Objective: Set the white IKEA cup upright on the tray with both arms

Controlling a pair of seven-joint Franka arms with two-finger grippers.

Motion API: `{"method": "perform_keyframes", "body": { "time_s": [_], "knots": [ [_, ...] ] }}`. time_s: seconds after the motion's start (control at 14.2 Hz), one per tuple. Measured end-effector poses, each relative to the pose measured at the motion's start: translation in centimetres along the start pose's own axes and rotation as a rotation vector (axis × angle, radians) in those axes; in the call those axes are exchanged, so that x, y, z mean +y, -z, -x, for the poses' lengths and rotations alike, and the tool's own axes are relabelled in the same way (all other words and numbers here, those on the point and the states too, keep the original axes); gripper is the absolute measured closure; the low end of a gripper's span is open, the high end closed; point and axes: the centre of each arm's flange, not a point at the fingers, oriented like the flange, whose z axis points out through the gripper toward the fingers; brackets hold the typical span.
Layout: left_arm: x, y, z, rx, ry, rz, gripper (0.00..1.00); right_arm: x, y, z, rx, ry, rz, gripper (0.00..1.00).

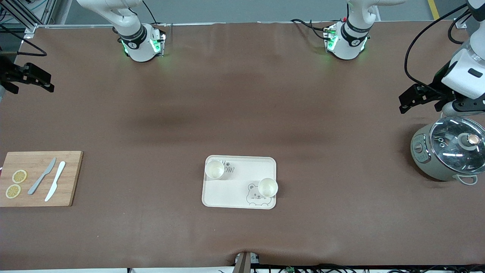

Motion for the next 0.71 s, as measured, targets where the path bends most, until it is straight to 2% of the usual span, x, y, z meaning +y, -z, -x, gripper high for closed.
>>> {"method": "perform_keyframes", "body": {
  "time_s": [0.49,0.71],
  "knots": [
    [-1.2,0.0,-0.1,-0.004,0.002,-0.002,0.0,-0.2,0.1,-0.1,0.005,0.004,0.001,0.0],
    [-1.1,0.0,0.0,-0.006,0.0,0.0,0.0,-0.2,0.5,-0.6,0.053,0.004,0.006,0.0]
  ]
}}
